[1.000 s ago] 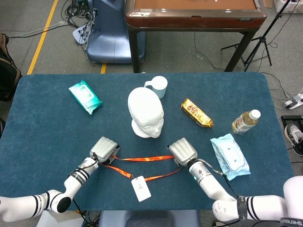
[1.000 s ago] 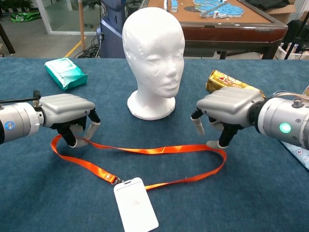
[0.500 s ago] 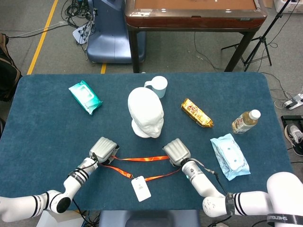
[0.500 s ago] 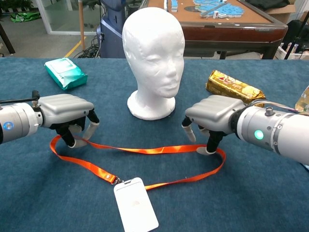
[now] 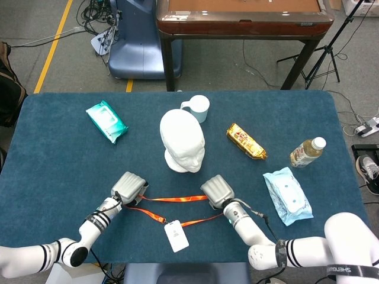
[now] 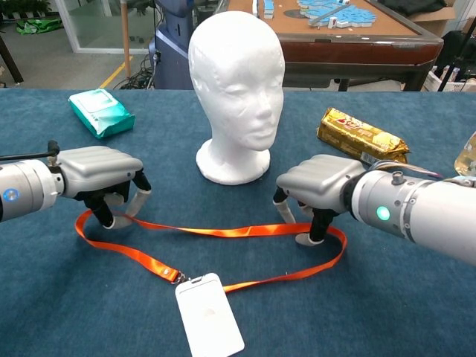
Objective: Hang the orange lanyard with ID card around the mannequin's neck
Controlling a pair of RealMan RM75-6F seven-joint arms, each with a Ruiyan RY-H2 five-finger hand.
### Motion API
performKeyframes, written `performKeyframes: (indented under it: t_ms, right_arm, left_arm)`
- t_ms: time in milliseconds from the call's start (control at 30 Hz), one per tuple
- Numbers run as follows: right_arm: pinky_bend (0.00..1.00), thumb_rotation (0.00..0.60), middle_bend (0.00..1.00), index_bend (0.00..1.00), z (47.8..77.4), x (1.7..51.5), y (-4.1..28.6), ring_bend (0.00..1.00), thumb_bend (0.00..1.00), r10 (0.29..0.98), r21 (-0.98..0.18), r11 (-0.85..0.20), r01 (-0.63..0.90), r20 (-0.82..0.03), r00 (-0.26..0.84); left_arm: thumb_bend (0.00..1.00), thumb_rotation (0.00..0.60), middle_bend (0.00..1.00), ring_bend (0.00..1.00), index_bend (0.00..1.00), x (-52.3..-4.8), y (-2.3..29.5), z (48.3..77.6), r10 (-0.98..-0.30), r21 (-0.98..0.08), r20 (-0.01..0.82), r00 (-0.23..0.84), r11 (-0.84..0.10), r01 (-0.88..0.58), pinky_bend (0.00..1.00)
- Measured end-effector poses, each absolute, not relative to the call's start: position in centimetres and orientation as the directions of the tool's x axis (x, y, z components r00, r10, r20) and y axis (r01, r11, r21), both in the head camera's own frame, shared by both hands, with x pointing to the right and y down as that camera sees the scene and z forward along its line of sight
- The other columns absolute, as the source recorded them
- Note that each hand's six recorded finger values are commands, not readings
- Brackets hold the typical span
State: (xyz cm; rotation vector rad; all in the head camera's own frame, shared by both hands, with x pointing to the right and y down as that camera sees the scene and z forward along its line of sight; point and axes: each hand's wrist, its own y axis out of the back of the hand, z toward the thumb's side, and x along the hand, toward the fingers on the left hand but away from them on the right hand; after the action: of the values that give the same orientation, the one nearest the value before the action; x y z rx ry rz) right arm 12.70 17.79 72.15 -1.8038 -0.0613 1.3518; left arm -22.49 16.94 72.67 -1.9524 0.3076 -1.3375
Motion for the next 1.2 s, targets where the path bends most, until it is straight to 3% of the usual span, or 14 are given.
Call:
performKeyframes:
  t_ms: [467, 1200]
  right_arm:
    - [1.00, 0.600, 0.95, 0.52, 72.16, 12.23, 18.03, 1.00, 0.43, 0.496, -0.648, -0.633, -0.424, -0.760, 0.421]
    - [1.00, 0.600, 0.96, 0.62, 72.45, 12.17, 18.50, 1.00, 0.47, 0.502, -0.657, -0.618, -0.432, -0.753, 0.425]
  left_arm:
    - [0.35, 0.600, 1.00, 1.00, 0.63, -22.60, 17.02, 72.74, -0.565, -0.684, 0.705, 0.428, -0.700, 0.205, 0.98]
    - [0.35, 0.600, 1.00, 1.00, 0.63, -22.93, 17.10, 72.64, -0.565, -0.683, 0.707, 0.426, -0.702, 0.202, 0.98]
